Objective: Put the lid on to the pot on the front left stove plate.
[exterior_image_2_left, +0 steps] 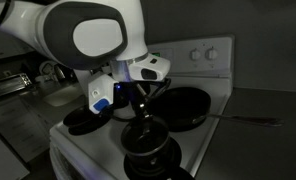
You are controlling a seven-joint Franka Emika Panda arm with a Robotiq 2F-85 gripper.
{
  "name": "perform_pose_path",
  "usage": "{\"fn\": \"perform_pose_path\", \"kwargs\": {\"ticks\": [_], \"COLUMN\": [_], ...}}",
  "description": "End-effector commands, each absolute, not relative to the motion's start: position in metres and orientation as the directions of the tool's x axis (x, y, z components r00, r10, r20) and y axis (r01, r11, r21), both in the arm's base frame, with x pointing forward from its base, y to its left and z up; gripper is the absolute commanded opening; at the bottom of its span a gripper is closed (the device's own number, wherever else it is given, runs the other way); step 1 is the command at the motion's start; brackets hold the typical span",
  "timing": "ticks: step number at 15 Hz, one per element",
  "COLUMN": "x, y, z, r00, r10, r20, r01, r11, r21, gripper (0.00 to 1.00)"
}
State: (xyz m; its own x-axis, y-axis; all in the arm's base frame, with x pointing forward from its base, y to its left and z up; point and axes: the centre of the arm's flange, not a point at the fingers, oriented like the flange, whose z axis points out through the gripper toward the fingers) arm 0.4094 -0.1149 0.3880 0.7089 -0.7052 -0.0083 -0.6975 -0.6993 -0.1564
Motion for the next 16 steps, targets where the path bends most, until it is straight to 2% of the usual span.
{"fn": "perform_pose_path", "kwargs": {"ticks": [1, 12, 13, 14, 16], "x": [0.415, 0.433, 0.434, 0.435, 0.436], "y": [-0.115, -0.1, -0.098, -0.097, -0.095], "z": [0.376, 0.364, 0.362, 0.362, 0.363], "r00": [0.715, 0.752, 0.754, 0.755, 0.757], "r10": [-0.691, -0.653, -0.65, -0.649, -0.648], "r20": [-0.109, -0.093, -0.093, -0.093, -0.089], "r01": [-0.699, -0.658, -0.655, -0.654, -0.652], "r11": [-0.705, -0.752, -0.754, -0.756, -0.757], "r21": [-0.12, -0.037, -0.037, -0.037, -0.034], "gripper": [0.14, 0.15, 0.34, 0.64, 0.71]}}
